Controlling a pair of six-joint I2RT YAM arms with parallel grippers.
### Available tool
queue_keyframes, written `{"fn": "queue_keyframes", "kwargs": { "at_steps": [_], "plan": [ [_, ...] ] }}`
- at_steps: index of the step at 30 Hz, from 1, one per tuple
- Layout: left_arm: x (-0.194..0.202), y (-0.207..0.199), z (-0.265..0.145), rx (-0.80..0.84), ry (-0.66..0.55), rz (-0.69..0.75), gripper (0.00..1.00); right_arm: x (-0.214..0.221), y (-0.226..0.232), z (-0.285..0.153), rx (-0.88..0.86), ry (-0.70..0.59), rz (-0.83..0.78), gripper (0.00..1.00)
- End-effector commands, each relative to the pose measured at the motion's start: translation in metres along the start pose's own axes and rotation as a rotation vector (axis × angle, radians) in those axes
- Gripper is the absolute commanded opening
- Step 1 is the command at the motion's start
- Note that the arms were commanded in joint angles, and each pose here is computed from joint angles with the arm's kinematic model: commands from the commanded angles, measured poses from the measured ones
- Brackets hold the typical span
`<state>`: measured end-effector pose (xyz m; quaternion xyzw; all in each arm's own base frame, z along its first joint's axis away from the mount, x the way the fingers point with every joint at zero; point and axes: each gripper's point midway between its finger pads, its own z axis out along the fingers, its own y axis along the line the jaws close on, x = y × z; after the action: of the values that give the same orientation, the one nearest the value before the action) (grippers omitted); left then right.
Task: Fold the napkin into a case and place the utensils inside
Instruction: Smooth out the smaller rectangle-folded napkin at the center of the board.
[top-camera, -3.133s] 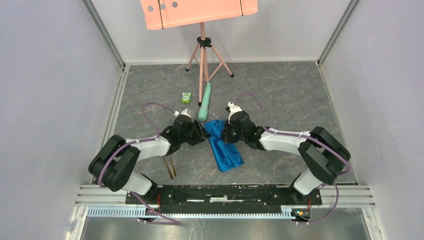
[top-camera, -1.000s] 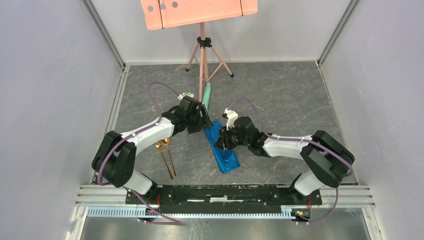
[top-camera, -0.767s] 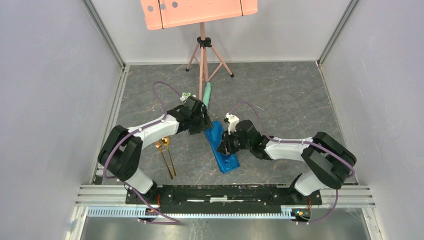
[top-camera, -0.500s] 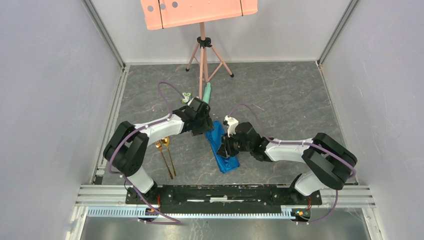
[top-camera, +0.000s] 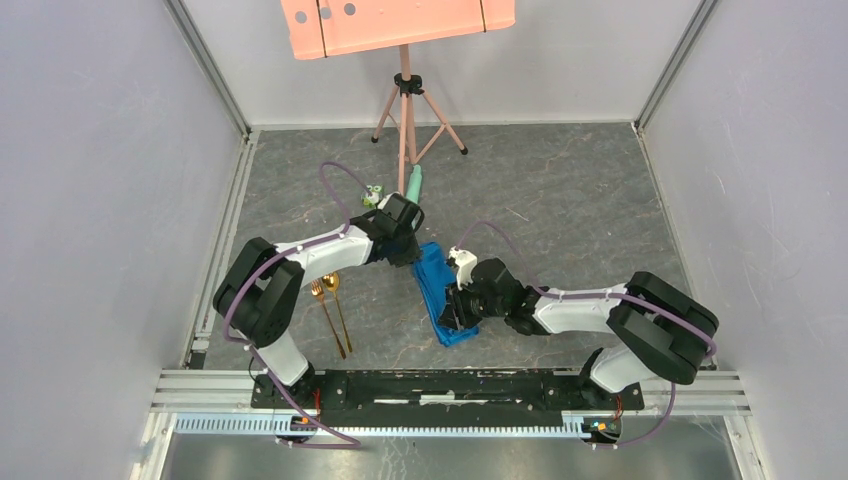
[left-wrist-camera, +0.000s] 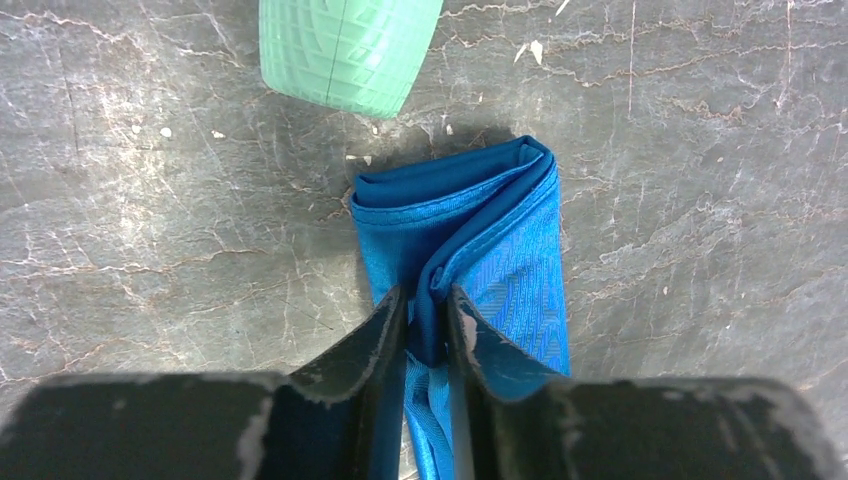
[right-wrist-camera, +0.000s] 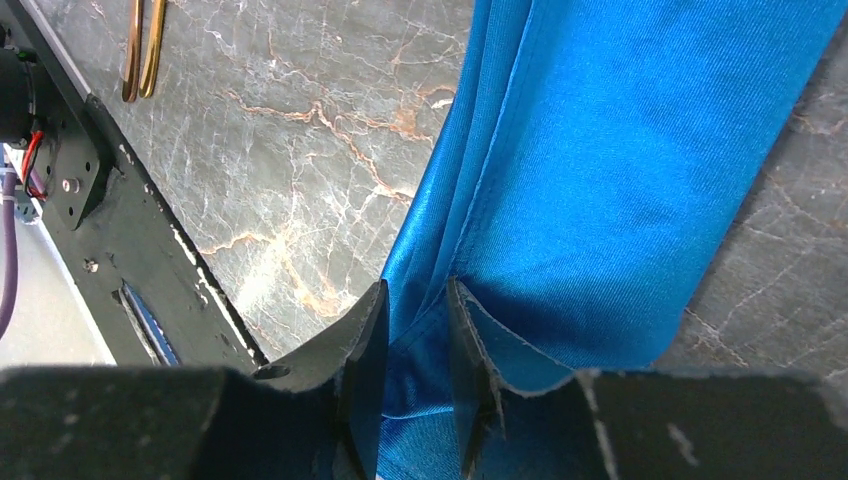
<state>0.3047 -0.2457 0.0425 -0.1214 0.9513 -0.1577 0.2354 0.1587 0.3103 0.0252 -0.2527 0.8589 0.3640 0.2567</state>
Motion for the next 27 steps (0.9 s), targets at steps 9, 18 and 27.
{"fn": "queue_keyframes", "kwargs": {
  "at_steps": [9,18,27],
  "plan": [
    [-0.019,-0.041,-0.02,0.184,-0.052,0.031,0.03,0.002,0.005,-0.01,0.024,-0.027,-0.033,0.32],
    [-0.011,-0.054,-0.022,0.345,-0.043,0.032,0.02,-0.023,0.007,-0.028,0.063,-0.154,-0.149,0.42],
    [-0.008,-0.05,-0.03,0.386,-0.002,-0.044,0.02,-0.121,-0.002,-0.033,0.259,-0.413,-0.295,0.71]
  ]
}}
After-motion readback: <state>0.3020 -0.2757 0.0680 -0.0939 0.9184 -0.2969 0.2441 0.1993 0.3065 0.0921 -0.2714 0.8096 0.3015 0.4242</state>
